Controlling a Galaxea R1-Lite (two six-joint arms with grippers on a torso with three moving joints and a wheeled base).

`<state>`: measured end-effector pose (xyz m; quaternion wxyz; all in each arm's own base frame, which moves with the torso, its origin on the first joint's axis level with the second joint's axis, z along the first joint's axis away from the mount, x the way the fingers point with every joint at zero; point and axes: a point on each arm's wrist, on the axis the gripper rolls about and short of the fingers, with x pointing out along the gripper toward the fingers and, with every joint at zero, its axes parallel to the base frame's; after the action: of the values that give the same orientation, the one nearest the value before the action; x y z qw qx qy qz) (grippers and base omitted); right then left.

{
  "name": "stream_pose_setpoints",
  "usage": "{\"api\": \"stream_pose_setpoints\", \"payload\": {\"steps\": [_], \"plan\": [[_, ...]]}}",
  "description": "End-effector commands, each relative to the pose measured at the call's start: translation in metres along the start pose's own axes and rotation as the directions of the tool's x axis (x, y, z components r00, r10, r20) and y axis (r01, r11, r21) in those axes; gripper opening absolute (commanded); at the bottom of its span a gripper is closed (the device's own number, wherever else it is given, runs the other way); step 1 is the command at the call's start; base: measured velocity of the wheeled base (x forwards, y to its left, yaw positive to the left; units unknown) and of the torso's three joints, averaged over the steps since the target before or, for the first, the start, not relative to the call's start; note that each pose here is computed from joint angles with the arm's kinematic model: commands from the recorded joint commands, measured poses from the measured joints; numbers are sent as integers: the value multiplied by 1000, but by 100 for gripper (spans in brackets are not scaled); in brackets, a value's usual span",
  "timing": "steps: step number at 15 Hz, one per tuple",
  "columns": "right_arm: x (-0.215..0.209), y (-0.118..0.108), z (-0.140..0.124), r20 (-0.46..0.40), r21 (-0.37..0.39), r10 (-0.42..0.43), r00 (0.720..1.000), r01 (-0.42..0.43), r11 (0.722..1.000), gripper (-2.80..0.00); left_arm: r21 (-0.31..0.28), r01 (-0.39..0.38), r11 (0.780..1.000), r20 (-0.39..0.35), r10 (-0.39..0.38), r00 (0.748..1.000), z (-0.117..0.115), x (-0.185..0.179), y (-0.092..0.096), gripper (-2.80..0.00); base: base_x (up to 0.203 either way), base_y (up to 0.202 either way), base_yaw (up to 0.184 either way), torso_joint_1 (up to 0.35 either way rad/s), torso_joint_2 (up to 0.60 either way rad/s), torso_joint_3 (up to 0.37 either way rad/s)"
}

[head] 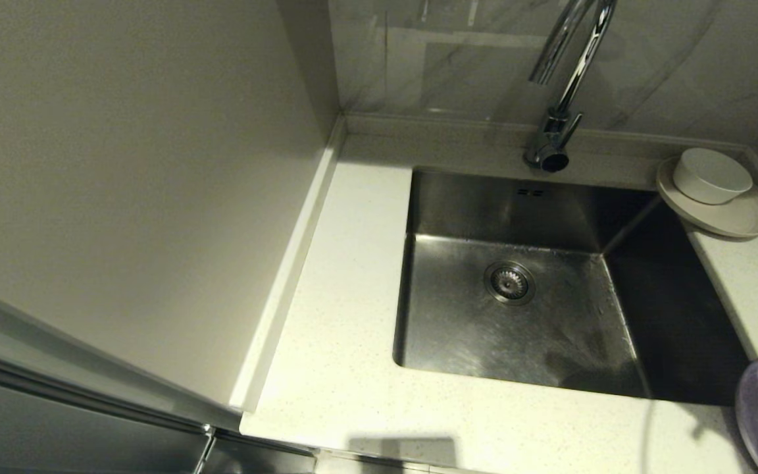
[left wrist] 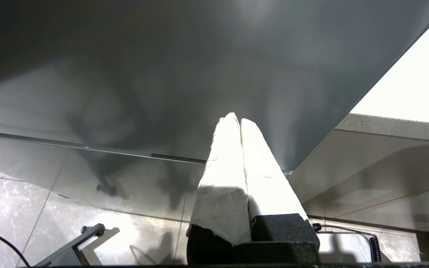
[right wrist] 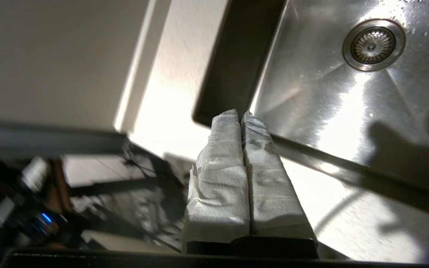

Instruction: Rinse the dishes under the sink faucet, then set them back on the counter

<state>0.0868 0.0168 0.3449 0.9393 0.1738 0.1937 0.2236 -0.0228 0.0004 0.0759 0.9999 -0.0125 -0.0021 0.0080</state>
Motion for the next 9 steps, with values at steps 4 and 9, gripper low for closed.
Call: {"api": "stream_pose_setpoints", "payload": {"steps": [4, 9], "plan": [[-44, -3, -75, 139, -308, 48, 989, -2, 951, -280, -1, -1, 1000, 4, 1, 1000, 0, 0, 0, -280, 0, 0, 0, 0, 0, 0], [-60, -20, -149, 264, -477, 47, 963, 88, 875, -280, 0, -1, 1000, 4, 1, 1000, 0, 0, 0, -280, 0, 0, 0, 0, 0, 0]]}}
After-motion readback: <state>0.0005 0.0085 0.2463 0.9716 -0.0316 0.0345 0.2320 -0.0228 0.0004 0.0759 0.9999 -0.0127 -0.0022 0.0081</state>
